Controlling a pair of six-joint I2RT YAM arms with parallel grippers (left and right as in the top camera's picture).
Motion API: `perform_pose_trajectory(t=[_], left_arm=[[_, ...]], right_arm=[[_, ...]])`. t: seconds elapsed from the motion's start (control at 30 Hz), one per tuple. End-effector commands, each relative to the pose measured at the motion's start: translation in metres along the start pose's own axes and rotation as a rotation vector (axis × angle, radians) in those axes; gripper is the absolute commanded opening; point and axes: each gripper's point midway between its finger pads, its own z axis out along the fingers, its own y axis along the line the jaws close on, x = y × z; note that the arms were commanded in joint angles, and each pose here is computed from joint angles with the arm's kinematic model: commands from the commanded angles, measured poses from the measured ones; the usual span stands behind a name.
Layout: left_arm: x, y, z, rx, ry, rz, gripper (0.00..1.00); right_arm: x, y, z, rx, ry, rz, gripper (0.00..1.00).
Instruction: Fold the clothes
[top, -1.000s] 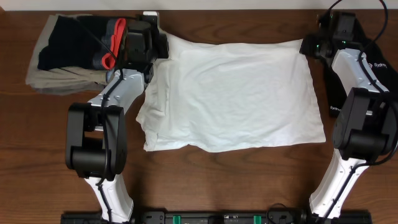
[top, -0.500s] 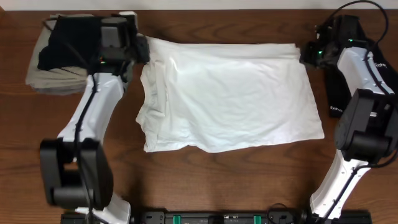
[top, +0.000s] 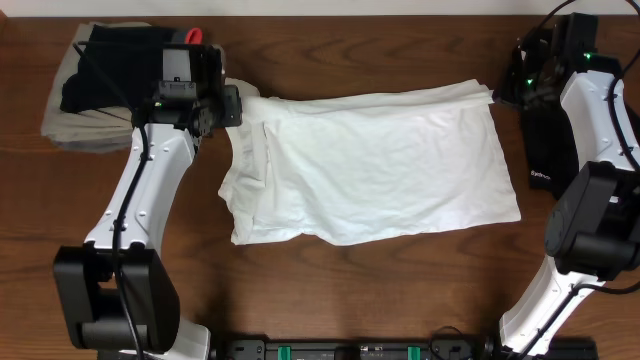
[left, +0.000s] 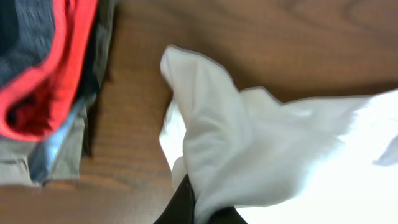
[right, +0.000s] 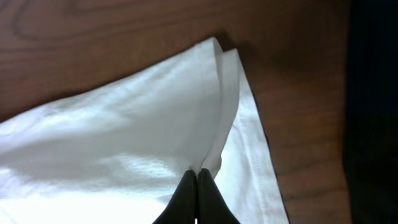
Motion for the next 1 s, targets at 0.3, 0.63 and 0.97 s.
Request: perform_pose_trajectory(t=[0.3,0.63,0.97], left_arm=[[0.059,0.009,0.025,-0.024,0.247,-0.010,0.06],[0.099,0.016,0.020,-0.060,0.410,-0.018,0.06],[0.133,0.020,0.018,-0.070,0.508,-0.025,0.17]], right_arm=[[0.020,-0.028,0.005,0.100,0.050,0.002,0.01],[0.036,-0.040,0.013,0.127,0.093,0.023,0.01],[0.039,-0.041,0.014,0.129,0.101,0.026,0.01]])
